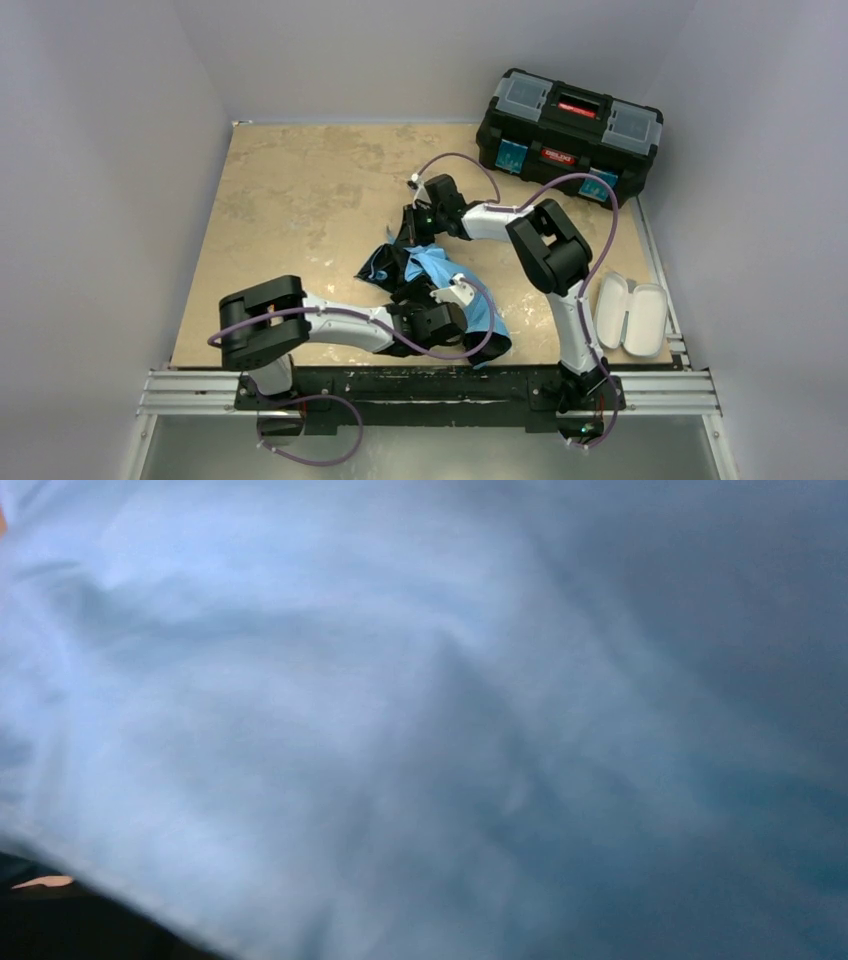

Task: Put away the umbrella

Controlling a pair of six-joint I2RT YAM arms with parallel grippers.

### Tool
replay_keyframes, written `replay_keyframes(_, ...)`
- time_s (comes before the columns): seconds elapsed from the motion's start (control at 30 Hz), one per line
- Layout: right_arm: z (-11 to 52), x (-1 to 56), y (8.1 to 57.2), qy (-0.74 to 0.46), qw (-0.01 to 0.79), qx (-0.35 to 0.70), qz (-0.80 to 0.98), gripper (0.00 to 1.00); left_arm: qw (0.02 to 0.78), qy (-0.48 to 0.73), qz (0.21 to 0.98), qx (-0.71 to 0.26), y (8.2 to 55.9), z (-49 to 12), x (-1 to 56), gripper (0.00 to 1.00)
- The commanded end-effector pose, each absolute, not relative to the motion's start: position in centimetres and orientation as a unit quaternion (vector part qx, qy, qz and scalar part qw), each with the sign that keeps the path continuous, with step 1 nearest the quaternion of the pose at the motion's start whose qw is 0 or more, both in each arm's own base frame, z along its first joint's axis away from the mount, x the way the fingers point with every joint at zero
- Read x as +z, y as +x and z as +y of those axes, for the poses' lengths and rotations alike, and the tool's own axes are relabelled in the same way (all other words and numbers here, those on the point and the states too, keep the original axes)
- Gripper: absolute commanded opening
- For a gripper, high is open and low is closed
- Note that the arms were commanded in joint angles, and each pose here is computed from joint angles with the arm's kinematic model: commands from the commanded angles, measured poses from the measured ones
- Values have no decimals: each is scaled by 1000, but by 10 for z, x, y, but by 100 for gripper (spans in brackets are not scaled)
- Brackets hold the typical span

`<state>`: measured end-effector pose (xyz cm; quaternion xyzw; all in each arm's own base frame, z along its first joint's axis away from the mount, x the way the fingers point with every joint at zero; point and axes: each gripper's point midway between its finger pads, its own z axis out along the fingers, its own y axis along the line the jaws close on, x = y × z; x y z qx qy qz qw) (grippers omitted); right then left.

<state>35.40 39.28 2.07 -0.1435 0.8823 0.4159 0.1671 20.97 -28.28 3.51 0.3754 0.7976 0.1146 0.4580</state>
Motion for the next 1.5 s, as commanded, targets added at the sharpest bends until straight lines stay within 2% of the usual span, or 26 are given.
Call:
replay_keyframes(0.0,381,18,342,-149,176,405,885,0,390,385,836,22,180,-283,32,93)
replay_keyframes(0.07,378,20,341,-153,181,402,884,0,373,370,851,-20,174,-280,43,100)
replay_keyframes(0.33,380,33,343,-157,190,412,877,0,365,294,870,-153,159,-271,94,100)
replay_keyframes(0.47,381,42,344,-158,194,418,873,0,375,230,876,-199,171,-262,108,100)
replay_keyframes(0.77,383,56,342,-160,196,430,867,0,364,222,888,-171,202,-261,71,100)
replay_keyframes(1.17,380,52,338,-161,190,426,870,0,315,250,888,-223,212,-295,2,99)
replay_keyframes(1.2,380,52,338,-161,189,426,870,0,311,252,890,-219,211,-292,-5,94)
replay_keyframes(1.23,380,51,337,-161,187,426,871,0,307,256,892,-212,210,-290,-10,84)
replay_keyframes(1.33,381,48,339,-160,186,424,872,0,303,265,894,-194,210,-284,-19,42)
replay_keyframes(1.4,382,50,342,-159,187,423,872,0,308,271,894,-182,209,-279,-19,20)
replay_keyframes(1.43,384,52,344,-159,189,424,871,0,315,271,893,-174,210,-277,-15,3)
replay_keyframes(1.47,385,54,346,-159,190,426,870,0,321,273,892,-164,211,-274,-11,0)
